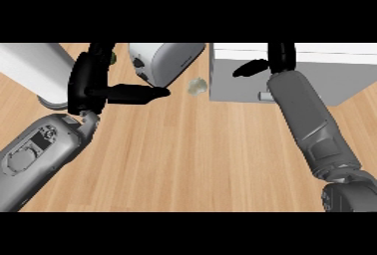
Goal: Pick up the can, place it into the drawer and close the drawer
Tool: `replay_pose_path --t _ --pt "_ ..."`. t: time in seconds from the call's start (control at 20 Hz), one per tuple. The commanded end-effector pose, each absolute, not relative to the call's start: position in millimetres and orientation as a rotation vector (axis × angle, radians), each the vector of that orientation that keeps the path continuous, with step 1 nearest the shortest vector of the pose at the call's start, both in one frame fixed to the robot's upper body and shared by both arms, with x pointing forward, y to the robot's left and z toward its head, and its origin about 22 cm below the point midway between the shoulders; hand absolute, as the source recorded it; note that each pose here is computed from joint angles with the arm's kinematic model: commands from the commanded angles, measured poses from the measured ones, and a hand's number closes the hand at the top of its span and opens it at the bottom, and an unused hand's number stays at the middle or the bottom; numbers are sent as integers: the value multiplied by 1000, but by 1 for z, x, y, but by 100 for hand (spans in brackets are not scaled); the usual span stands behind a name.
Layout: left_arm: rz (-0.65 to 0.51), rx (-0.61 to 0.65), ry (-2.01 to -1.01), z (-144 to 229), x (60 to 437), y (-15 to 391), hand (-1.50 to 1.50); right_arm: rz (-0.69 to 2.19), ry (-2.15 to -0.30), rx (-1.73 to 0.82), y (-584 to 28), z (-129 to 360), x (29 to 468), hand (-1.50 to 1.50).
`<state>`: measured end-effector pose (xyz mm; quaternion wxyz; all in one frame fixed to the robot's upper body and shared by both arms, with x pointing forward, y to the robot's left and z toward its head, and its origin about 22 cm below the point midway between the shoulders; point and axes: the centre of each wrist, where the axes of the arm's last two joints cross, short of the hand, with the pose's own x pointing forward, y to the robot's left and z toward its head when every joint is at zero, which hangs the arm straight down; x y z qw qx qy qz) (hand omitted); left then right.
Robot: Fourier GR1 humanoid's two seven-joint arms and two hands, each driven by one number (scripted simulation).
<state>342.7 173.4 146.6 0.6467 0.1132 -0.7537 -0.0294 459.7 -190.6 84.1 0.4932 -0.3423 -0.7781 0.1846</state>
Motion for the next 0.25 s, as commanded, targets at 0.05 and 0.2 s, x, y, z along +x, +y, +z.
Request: replay_pose_path --t 0.05,0.2 --pt "-49 253 -1707 127 331 172 -150 172 -1951 -618 -176 102 465 -150" --pt "-57 268 -1709 132 333 184 -150 185 -1966 -603 -156 115 468 -150"
